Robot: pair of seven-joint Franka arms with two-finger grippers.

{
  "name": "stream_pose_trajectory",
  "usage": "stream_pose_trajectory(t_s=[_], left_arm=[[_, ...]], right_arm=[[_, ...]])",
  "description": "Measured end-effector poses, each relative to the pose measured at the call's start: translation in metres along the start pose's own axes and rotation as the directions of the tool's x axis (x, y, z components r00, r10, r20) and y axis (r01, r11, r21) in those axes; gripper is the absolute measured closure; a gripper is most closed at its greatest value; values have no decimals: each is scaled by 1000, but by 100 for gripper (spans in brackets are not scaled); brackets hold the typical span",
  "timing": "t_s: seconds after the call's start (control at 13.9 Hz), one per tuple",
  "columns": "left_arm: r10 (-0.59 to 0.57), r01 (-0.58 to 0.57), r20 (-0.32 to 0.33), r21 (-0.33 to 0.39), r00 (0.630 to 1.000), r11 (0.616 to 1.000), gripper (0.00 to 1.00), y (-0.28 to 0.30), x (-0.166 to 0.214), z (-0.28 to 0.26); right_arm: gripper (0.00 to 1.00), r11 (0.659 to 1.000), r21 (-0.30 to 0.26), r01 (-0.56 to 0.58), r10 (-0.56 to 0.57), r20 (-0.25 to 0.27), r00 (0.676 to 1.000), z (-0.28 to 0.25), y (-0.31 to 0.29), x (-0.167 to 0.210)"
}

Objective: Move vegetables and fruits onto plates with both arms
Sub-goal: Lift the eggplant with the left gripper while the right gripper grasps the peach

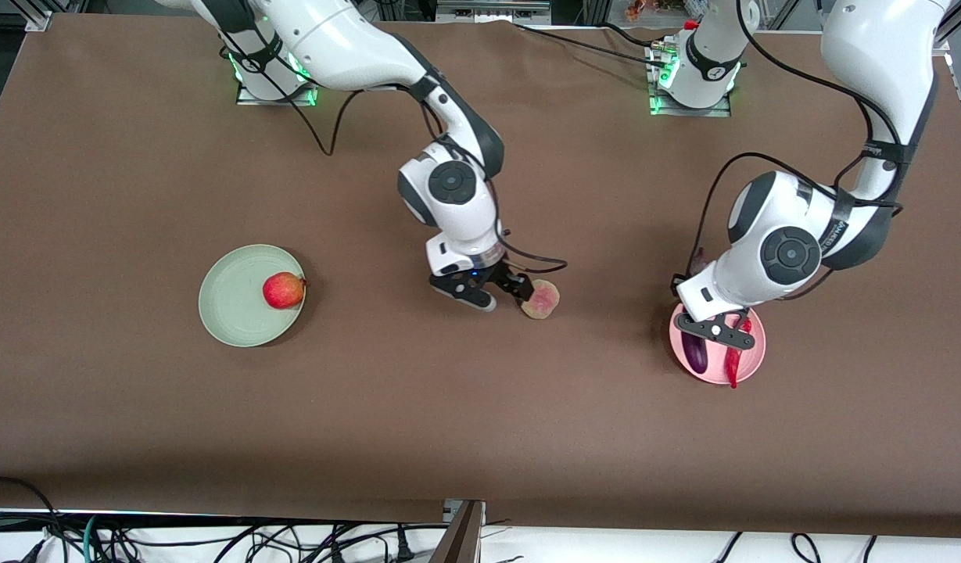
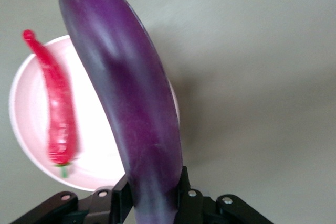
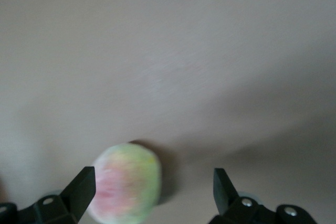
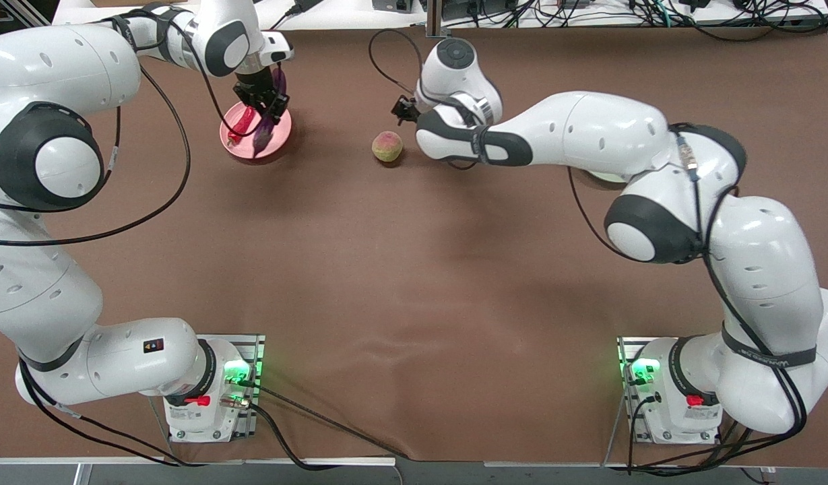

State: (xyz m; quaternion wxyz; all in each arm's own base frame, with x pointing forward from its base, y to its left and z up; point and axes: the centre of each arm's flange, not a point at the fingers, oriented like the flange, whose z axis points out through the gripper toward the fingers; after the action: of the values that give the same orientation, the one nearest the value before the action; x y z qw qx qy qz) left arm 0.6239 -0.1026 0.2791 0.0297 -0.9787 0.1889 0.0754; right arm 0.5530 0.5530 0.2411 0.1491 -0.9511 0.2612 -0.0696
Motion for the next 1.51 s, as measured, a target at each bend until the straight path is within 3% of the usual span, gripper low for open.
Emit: stream_pose_trajectory(t_s=[0.29,0.5,0.58,0.94,1.01,1.08,1.23,1.37,1.51], left_arm=[[37,-37,57,-11,998,999,65,-37,-6,42],[29,-28,58,-13,998,1000,65,-57,-1,54],[28,-27,55,-15,998,1000,60,-58,2,55],[34,-34,41,-14,999,999,12,-56,8,50],[35,-34,36,-13,999,999,1,-57,9,47],[35,-34,32,-12,999,999,0,-56,11,43],[39,-39,25,-4,999,999,0,-54,14,22],[51,-52,32,8,998,999,0,-44,16,-18],[49,-50,53,21,997,999,0,-41,15,-65]], right_arm=[[1,999,28,-32,33,-27,999,25,-13,-17],[1,997,65,-51,53,-36,998,31,-16,-25],[1,996,68,-56,59,-36,998,33,-16,-25],[4,998,53,-35,37,-38,999,51,-11,-45],[11,998,62,-27,30,-43,999,50,-12,-47],[23,997,67,-24,27,-47,999,48,-15,-47],[26,998,57,-23,27,-61,998,47,-14,-39],[26,1000,-13,13,-14,-76,997,38,-10,-14],[26,983,-140,121,-128,-39,991,4,-4,36]])
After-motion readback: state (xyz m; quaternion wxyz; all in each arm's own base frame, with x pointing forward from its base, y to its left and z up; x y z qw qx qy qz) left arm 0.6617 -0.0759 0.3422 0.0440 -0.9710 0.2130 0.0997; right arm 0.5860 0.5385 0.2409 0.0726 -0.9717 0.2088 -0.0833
